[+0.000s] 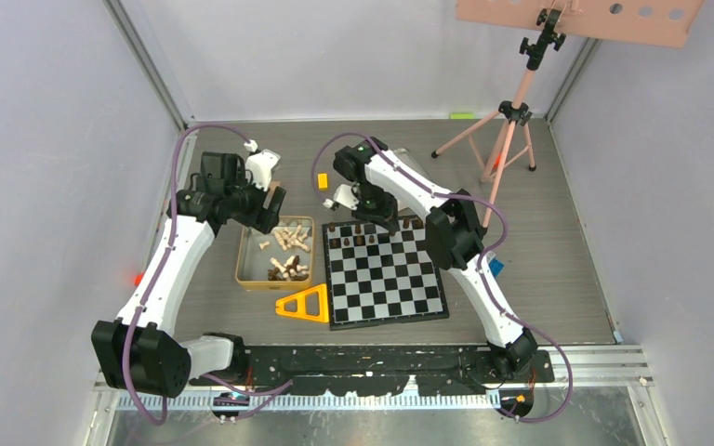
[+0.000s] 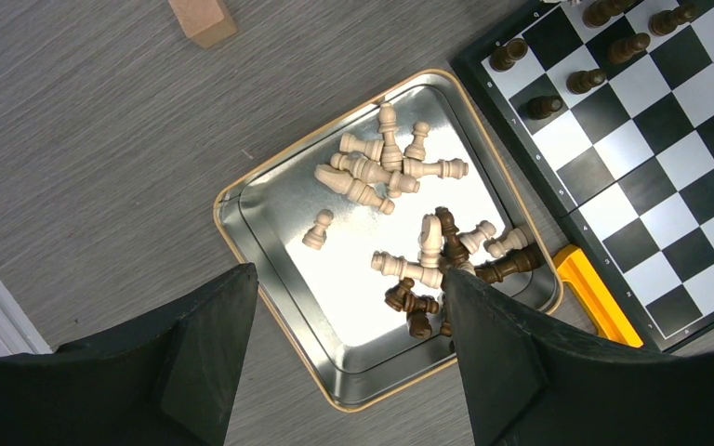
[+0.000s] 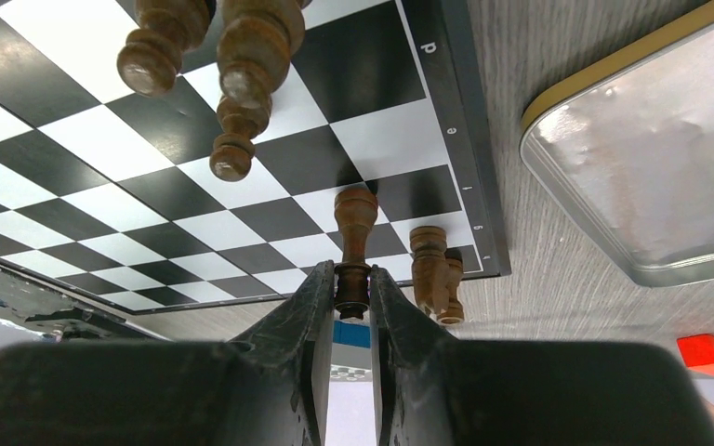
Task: Set up the chess pieces on the board
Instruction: Place the chess piece on the chessboard.
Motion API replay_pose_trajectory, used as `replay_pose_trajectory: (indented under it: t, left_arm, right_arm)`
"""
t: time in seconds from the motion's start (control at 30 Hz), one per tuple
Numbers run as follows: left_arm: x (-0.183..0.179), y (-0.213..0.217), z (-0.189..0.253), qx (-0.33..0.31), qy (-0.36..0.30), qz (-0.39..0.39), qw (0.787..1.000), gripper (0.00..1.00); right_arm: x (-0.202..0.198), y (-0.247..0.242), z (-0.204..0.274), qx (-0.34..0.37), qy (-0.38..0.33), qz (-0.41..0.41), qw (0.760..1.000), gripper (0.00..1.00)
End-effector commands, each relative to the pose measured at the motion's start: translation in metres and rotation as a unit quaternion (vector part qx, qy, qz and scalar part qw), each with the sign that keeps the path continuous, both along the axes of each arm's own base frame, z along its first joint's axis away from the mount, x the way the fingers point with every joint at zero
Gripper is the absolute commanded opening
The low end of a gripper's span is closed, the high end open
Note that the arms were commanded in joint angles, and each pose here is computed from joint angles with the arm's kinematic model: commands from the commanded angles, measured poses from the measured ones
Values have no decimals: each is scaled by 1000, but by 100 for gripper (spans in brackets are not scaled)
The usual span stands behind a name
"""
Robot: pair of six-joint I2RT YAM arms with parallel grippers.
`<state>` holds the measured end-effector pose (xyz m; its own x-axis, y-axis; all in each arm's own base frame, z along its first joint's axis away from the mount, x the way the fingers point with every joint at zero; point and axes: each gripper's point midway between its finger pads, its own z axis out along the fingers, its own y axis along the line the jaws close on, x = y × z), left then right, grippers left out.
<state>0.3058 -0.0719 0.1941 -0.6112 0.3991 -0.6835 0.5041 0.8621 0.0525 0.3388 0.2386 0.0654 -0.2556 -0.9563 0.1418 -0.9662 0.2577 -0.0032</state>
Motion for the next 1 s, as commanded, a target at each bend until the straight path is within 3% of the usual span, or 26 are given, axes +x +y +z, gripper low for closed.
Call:
replay_pose_trajectory:
  t: [0.0, 0.97]
  left_arm:
    - [2, -1, 12, -6, -23, -8, 1000, 77]
    - [0, 1, 14, -5, -25, -5, 1000, 77]
  right_arm:
    - [2, 6, 38, 34, -30, -8, 999, 8]
    - [21, 32, 29, 80, -54, -26, 995, 6]
